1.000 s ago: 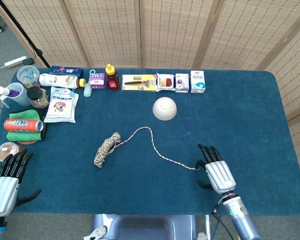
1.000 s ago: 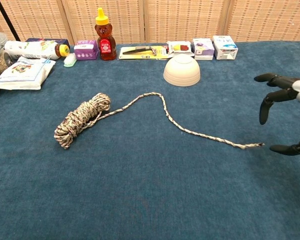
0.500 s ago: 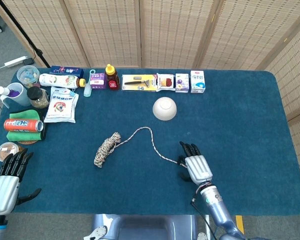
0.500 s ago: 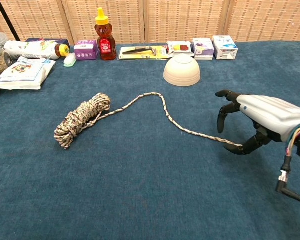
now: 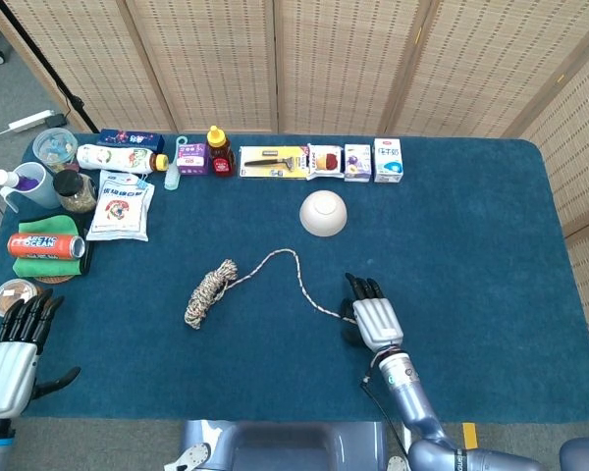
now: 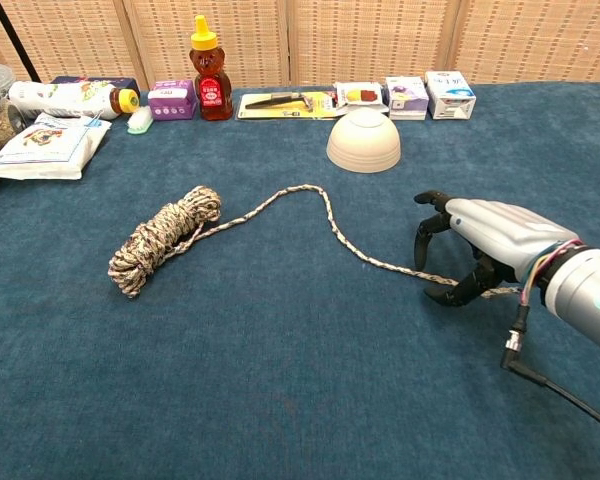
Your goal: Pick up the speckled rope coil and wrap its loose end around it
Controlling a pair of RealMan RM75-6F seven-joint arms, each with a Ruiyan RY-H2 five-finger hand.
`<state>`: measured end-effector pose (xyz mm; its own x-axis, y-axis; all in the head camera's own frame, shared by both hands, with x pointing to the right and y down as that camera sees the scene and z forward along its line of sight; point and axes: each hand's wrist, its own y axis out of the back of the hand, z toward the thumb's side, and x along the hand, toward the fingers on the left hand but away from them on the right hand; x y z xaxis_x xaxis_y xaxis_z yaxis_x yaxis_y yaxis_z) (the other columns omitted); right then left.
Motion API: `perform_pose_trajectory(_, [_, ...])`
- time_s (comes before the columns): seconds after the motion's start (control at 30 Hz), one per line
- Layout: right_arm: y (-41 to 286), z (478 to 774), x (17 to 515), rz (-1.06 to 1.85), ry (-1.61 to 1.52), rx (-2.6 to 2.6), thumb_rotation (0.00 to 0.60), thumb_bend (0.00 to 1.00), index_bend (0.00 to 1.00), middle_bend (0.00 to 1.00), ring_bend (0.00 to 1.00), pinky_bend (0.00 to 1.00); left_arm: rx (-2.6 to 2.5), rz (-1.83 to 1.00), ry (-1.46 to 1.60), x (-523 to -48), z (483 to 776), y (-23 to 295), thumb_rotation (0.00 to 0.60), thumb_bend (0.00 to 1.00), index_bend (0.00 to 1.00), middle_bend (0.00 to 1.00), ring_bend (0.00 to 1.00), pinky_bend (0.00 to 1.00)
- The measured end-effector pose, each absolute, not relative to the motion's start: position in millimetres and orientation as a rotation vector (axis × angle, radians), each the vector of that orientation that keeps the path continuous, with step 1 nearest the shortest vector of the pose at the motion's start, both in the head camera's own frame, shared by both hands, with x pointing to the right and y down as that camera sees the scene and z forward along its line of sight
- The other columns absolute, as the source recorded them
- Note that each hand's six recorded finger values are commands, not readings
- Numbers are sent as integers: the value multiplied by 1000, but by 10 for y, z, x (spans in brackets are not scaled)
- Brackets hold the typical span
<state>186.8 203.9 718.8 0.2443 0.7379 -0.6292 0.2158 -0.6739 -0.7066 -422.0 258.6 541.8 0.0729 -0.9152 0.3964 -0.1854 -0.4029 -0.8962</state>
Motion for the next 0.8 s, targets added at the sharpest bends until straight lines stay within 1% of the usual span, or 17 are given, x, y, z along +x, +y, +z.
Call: perform_pose_trajectory(0.8, [1974,7245,1736,1452,-869,-2028,600,397,488,0,0,0,-1678,-1382,1119,-4246,5400,2572,600,89,0,0,0,0])
